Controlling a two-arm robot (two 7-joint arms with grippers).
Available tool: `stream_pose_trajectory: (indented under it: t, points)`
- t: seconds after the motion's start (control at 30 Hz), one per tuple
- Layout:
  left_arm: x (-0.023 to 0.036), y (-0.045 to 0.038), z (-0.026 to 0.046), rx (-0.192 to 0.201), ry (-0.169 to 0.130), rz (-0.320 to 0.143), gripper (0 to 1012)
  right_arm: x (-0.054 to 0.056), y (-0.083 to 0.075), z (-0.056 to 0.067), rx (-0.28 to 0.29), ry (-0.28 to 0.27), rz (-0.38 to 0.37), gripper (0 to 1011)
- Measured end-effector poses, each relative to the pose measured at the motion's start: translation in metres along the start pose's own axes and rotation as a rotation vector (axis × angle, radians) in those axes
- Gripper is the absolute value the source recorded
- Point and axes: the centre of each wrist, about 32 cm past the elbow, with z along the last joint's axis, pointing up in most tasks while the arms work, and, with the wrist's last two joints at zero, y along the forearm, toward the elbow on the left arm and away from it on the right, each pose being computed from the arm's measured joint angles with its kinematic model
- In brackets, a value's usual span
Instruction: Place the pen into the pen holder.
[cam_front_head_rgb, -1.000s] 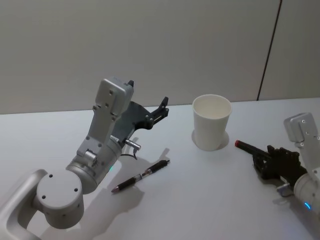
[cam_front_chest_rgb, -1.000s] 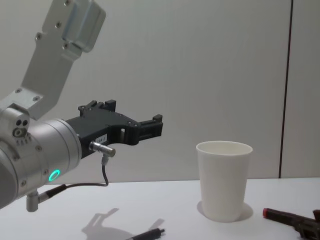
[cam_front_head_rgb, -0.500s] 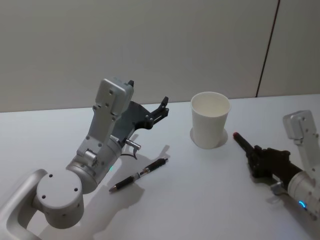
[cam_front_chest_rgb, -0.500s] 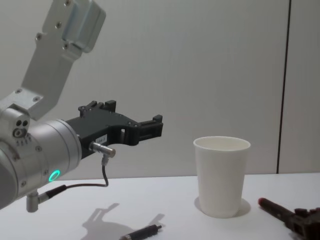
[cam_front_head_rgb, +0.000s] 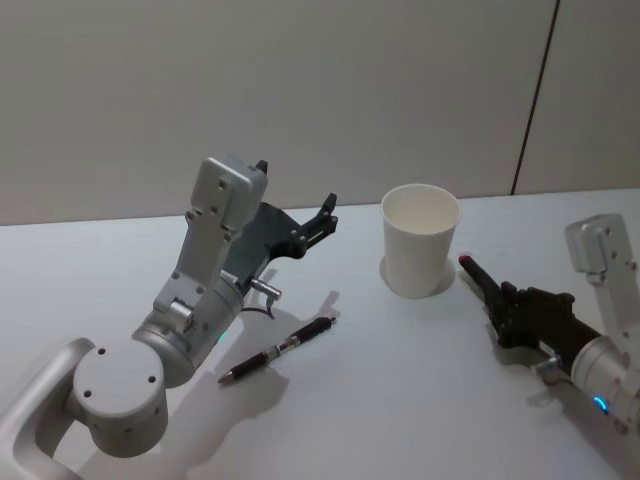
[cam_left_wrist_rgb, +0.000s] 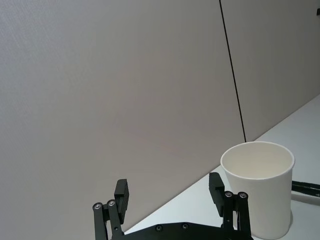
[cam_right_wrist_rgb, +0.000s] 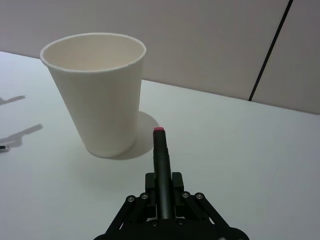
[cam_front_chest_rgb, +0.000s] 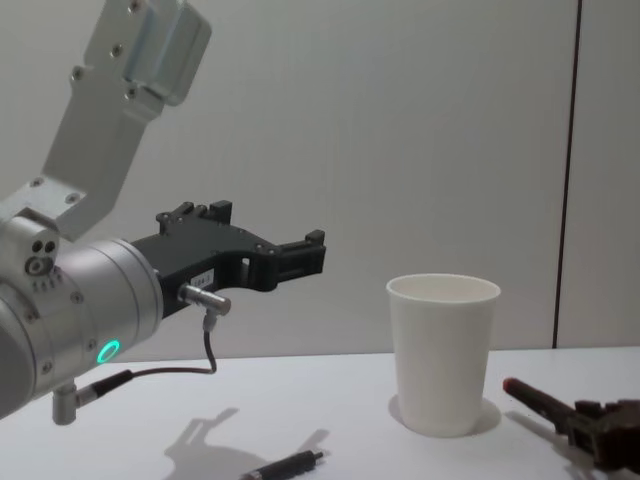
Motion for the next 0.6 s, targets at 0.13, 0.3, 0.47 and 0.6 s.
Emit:
stream_pose_trajectory:
  t: [0.13,0.3,0.47,0.6]
  points:
    - [0.0,0.0,0.0,0.0,0.0,0.0,1001,-0.0001,-0.0009,0.0004,0.028,-0.01,-0.012,187]
    - [0.0,0.0,0.0,0.0,0.0,0.0,1001,0.0008,-0.0028,0.0005,0.07,-0.022,-0.031,187]
    - [0.0,0.0,0.0,0.0,0.0,0.0,1001,0.0022,-0.0056,0.0007,0.127,-0.035,-0.058,187]
    - [0.0,0.0,0.0,0.0,0.0,0.0,1001,0.0036,-0.0079,0.0013,0.175,-0.045,-0.081,187]
